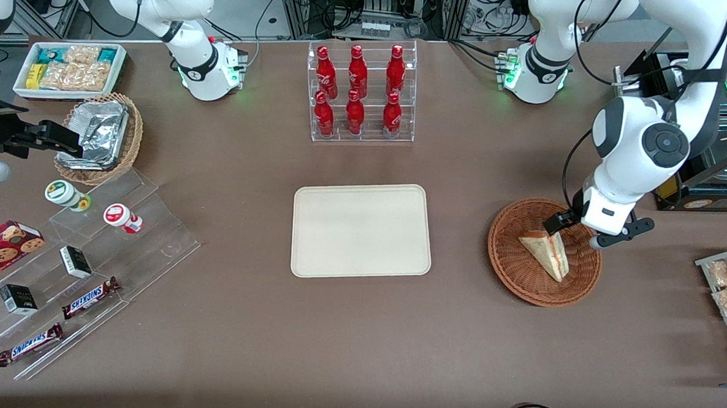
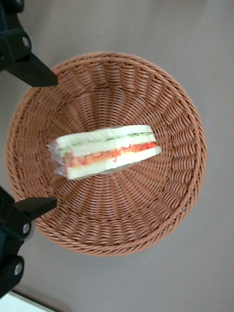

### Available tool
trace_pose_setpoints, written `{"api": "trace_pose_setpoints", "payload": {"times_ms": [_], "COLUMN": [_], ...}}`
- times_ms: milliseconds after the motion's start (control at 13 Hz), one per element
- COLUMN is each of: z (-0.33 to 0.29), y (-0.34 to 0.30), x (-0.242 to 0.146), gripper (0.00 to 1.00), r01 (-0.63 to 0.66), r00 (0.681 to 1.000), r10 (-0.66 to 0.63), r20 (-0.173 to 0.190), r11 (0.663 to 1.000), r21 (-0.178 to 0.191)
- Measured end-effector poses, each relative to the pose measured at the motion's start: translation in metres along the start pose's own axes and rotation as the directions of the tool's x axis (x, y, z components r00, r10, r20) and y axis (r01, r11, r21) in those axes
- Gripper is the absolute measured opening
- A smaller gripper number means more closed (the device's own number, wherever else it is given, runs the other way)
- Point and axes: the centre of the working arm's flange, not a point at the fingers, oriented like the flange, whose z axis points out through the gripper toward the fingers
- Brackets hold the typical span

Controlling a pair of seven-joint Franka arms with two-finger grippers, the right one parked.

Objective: Place sandwich from basket to tray
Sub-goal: 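Lower the open left gripper around the sandwich and close it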

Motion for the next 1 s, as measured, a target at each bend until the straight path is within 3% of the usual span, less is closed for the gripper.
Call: {"api": "trace_pose_setpoints", "payload": {"times_ms": [462, 769, 1000], "z": [0.062, 0.087, 0.088], "y": [-0.001, -0.002, -0.002], "x": [-0.004, -0.007, -0.006], "gripper": [1.0, 0.96, 0.61], "r01": [0.062, 0.071, 0.071], "r00": [0.998, 0.997, 0.997], "r10": [-0.063, -0.072, -0.072], "r20": [-0.03, -0.03, -0.03], "r11": [0.998, 0.997, 0.997], "r21": [-0.03, -0.036, -0.036]}}
